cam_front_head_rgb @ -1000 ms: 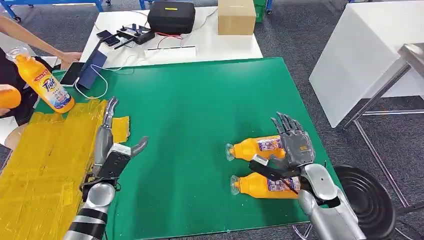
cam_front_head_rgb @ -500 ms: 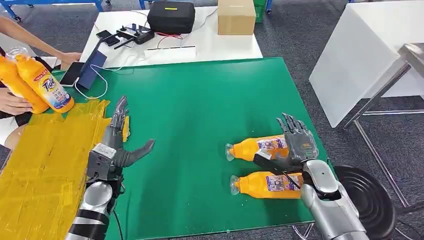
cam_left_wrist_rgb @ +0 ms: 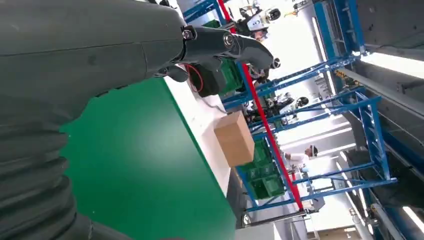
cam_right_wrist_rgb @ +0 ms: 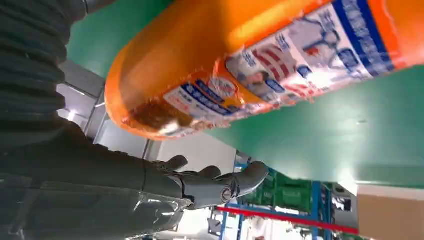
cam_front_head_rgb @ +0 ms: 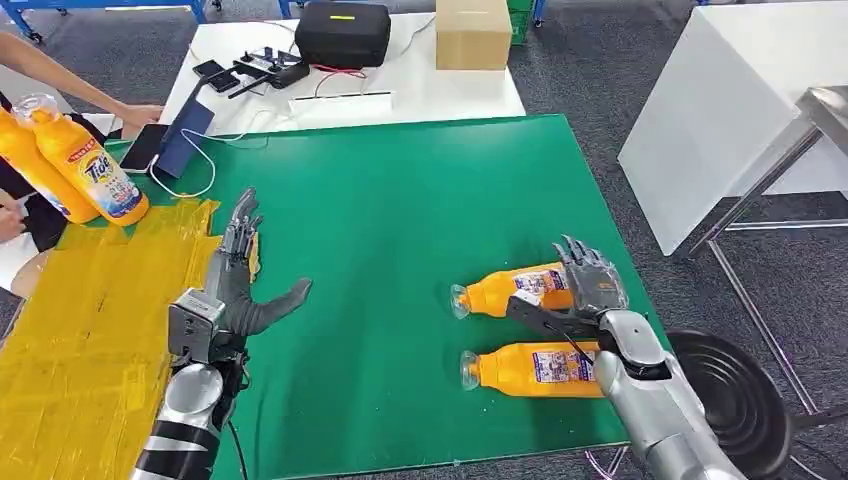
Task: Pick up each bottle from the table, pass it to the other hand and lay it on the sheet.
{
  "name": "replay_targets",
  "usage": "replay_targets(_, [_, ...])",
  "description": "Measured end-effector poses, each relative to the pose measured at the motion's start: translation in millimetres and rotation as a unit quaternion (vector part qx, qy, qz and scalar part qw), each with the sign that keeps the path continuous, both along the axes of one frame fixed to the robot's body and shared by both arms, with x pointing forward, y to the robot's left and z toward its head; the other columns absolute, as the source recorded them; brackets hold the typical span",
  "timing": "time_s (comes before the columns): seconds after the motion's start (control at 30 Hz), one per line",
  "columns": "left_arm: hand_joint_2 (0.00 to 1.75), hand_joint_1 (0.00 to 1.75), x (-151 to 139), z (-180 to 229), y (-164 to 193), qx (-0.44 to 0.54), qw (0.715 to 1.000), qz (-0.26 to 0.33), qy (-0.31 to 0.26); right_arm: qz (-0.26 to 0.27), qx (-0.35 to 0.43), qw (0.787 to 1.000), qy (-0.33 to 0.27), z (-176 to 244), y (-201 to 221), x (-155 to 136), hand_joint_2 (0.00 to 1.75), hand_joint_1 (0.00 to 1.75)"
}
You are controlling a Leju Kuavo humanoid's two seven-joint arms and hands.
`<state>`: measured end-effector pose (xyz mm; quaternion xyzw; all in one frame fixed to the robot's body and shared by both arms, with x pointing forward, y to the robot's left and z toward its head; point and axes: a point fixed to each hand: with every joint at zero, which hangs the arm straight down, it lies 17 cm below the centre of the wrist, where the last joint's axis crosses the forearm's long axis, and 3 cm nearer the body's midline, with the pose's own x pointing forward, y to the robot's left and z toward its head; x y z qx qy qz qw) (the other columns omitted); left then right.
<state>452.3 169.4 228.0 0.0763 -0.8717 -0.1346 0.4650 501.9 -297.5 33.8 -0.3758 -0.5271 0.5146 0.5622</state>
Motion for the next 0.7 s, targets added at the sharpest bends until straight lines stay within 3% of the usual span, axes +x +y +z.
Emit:
replay_targets(0.13, [1.75,0.00,0,0,0,-0.001,1.000,-0.001,0.000,-0.003,0.000,1.000,0.012,-6,-2,2,1.75,0.00])
replay_targets(0.2, [1.75,0.00,0,1,0,-0.002,1.000,-0.001,-0.001,-0.007,0.000,1.000,0.024,-11,-5,4,1.75,0.14])
replay_targets(0.37, [1.75,0.00,3,2,0,-0.005,1.000,-0.002,-0.001,-0.018,-0.003,0.999,0.046,-21,-15,11,1.75,0.14])
replay_targets(0.4, [1.75,0.00,3,1,0,-0.006,1.000,-0.003,0.000,-0.019,-0.004,0.999,0.047,-21,-16,13,1.75,0.65])
replay_targets(0.43, [1.75,0.00,3,1,0,-0.006,1.000,-0.003,0.000,-0.020,-0.004,0.999,0.049,-22,-17,13,1.75,0.77])
replay_targets(0.47, [1.75,0.00,3,0,0,-0.006,1.000,-0.003,0.001,-0.022,-0.005,0.998,0.052,-23,-18,14,1.75,1.40])
replay_targets(0.57, [1.75,0.00,4,-1,0,-0.006,1.000,-0.003,0.003,-0.023,-0.006,0.998,0.058,-25,-20,16,1.75,1.59])
replay_targets(0.7, [1.75,0.00,4,-3,0,-0.007,1.000,-0.003,0.005,-0.024,-0.009,0.997,0.067,-27,-21,20,1.75,1.57])
